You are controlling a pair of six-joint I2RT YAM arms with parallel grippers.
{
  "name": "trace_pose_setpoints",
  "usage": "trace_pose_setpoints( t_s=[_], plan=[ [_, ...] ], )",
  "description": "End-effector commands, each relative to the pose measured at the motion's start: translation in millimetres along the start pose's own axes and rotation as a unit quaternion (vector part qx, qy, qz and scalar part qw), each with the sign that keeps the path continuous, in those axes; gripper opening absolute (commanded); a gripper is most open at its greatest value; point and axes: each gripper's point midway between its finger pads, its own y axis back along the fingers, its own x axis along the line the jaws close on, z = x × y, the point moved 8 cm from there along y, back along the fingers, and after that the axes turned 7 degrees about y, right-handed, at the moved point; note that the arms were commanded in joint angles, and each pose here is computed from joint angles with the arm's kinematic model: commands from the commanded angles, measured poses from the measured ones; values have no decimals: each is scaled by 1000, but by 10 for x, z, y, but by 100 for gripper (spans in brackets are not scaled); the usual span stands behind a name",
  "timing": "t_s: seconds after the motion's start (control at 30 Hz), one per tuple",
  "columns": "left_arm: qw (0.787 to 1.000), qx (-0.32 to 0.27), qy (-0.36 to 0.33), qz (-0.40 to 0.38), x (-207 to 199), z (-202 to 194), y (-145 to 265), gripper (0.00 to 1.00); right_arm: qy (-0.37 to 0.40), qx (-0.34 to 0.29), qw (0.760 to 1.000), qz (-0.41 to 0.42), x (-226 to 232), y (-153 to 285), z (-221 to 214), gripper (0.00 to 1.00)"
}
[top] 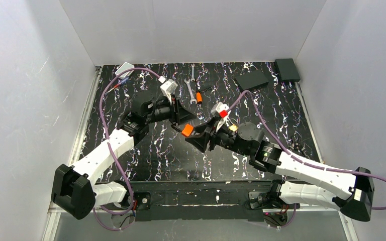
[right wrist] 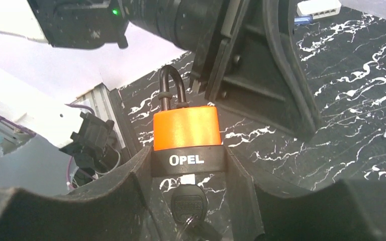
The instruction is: Unlock with the key
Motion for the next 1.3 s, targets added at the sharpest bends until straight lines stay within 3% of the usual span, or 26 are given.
trace_pose_setpoints(
  t_s=[0.0, 0.3, 0.53, 0.77, 0.97, 1.27],
  plan=[
    [999, 3, -25, -48, -178, 92, -5, 22, -5, -116, 993, 11, 84, -56, 594, 1],
    [997, 11, -29, -65, -219, 83, 5, 22, 19, -120, 985, -122, -243, 13, 611, 1],
    [998, 6, -27, -57, -205, 90, 0, 22, 41, -100, 987, -122, -216, 26, 497, 1],
    [995, -37, -50, 83, 34, 124, 103, 29, 40, -120, 986, -106, -161, 59, 686, 1],
    [956, -60, -70, 278, 263, 210, 405, 32, 44, -104, 984, -141, -227, 175, 654, 1],
    [925, -133, -107, 339, 227, 326, 690, 49, 24, -41, 978, -204, -378, 377, 155, 1]
  ],
)
